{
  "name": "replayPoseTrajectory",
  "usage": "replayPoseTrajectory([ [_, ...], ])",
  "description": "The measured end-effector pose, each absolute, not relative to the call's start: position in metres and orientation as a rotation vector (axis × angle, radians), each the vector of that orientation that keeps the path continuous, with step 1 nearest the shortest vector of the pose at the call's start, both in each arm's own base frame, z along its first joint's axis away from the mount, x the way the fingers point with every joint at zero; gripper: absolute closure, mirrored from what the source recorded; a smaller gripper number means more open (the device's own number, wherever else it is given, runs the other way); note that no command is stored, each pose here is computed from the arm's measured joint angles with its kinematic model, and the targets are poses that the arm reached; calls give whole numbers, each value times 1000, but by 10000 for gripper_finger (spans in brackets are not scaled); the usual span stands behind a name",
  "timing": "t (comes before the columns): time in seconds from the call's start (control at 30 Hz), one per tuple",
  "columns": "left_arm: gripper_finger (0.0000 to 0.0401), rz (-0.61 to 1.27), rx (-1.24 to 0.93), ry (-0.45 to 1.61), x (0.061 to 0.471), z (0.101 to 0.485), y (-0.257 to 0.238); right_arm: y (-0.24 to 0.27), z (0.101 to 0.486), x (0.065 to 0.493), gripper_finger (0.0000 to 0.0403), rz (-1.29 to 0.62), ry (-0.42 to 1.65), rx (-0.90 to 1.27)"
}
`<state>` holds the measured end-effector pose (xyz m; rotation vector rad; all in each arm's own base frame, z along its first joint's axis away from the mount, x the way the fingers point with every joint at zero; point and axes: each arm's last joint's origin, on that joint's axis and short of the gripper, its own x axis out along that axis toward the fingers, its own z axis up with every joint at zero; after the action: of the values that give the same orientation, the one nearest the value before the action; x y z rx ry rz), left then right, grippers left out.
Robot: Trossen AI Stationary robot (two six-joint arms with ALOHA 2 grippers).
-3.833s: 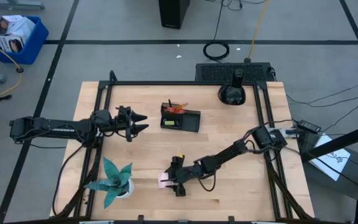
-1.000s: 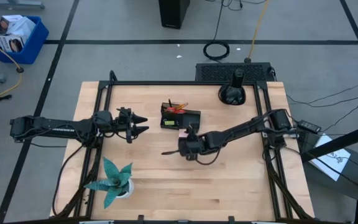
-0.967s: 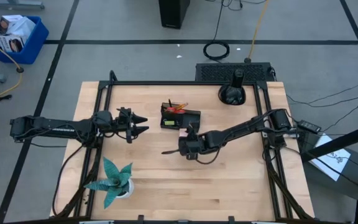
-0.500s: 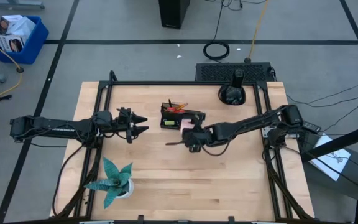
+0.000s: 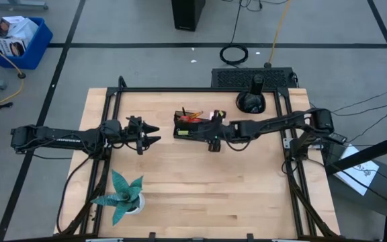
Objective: Pick and place office supplies into organizer
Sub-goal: Put the pink sticky notes into the black desk organizer
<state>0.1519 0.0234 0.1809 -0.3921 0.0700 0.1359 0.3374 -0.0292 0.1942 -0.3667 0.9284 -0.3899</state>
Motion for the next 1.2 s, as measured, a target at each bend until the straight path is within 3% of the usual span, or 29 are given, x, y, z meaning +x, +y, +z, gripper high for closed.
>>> replayPoseTrajectory([
  [0.4,146,166,-376,78,152,180,24,-24,227,326,149,-394,793,-301],
  [0.63,146,183,-365,90,151,178,25,-34,198,286,145,-467,802,-70],
  [0.93,146,183,-376,84,152,179,25,-59,172,245,84,-529,706,111],
  [1.2,146,181,-369,38,152,183,26,-93,166,240,35,-531,666,152],
])
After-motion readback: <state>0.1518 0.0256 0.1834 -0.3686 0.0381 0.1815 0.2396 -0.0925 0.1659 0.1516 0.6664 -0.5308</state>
